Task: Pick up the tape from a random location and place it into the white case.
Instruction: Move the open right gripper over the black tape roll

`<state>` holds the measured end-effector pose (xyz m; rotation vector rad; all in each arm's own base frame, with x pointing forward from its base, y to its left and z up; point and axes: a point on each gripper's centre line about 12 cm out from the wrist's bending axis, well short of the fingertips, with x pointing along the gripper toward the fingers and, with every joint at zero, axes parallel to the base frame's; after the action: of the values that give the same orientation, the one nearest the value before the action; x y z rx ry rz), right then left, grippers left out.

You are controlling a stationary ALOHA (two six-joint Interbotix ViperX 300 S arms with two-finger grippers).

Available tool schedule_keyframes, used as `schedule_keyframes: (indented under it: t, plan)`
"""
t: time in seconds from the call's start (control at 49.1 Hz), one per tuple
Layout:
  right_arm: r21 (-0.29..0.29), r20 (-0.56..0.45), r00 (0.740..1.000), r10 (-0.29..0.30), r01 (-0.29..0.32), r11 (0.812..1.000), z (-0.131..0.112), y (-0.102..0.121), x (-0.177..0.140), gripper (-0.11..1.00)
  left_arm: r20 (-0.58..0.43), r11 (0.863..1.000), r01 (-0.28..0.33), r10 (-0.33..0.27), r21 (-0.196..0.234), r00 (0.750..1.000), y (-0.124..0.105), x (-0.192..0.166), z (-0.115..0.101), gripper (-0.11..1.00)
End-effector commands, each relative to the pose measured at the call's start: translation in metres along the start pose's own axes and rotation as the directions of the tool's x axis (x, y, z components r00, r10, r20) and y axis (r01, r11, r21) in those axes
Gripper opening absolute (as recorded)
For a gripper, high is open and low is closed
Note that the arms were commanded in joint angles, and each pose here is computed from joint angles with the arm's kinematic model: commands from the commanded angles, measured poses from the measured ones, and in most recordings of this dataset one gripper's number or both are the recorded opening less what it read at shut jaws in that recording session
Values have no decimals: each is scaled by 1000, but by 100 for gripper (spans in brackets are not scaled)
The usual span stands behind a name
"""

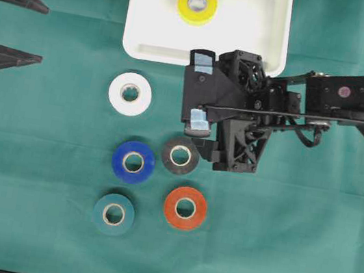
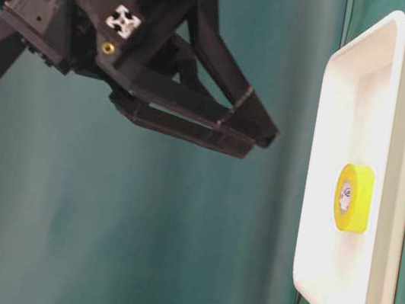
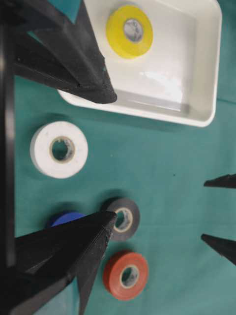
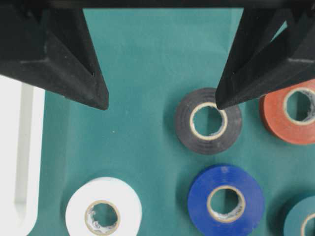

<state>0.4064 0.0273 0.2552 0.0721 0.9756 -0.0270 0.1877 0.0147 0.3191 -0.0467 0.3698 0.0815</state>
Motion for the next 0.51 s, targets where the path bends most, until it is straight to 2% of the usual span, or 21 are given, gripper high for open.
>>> schedule_keyframes:
  t: [0.0, 0.489]
  plan:
    - [7, 32, 999, 6, -6, 1000, 9, 1, -4, 93, 8, 1000, 3, -3, 0, 1000, -1, 1, 4, 99]
    - [12, -34, 999, 3, -3, 1000, -11, 3, 47, 93, 4, 1000, 4, -4, -2, 1000, -1, 1, 3, 99]
